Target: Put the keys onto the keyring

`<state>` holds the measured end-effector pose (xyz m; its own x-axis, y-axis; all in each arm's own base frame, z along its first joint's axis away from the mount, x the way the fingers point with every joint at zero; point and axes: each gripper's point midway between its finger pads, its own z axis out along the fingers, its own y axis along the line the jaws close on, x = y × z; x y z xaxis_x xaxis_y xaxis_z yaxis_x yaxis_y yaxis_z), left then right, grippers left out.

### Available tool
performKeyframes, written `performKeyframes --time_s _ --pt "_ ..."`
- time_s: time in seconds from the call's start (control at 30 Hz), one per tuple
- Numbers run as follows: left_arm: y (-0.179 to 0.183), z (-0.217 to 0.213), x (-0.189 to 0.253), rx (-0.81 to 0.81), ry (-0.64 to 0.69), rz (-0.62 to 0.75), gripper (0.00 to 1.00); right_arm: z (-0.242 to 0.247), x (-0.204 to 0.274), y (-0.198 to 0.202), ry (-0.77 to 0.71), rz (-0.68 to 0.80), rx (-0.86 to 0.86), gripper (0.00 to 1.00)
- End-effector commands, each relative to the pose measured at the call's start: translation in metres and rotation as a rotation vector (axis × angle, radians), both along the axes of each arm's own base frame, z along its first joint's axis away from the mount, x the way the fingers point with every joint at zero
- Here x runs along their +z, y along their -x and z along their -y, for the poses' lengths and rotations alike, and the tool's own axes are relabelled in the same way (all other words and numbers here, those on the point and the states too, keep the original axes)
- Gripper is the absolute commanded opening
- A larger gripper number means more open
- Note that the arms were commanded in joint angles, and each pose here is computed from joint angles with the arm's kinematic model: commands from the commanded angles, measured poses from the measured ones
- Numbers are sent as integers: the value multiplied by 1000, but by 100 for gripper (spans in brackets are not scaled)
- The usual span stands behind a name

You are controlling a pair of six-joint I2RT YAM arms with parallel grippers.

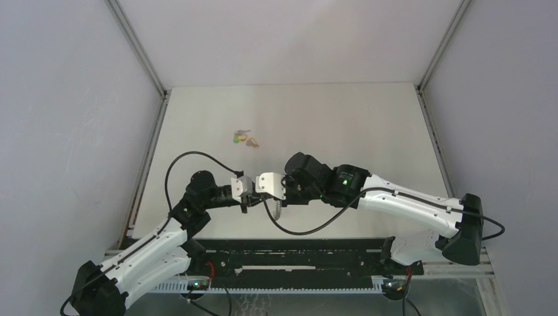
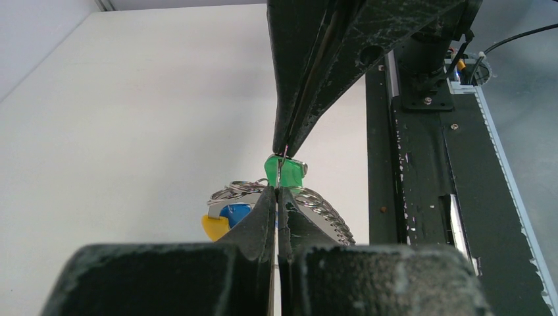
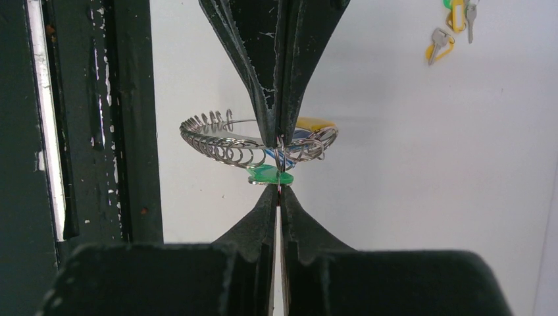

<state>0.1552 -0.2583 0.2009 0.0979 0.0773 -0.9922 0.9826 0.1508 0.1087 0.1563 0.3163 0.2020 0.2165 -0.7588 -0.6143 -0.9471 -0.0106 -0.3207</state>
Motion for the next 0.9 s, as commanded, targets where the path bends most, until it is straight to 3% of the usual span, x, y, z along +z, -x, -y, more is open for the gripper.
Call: performKeyframes --time_s 0.0,0.87 --pt "-6 4 50 0 76 131 0 -8 23 -3 -58 34 -5 0" --pt "-5 4 50 -2 73 132 0 -10 20 -2 -58 21 -7 0"
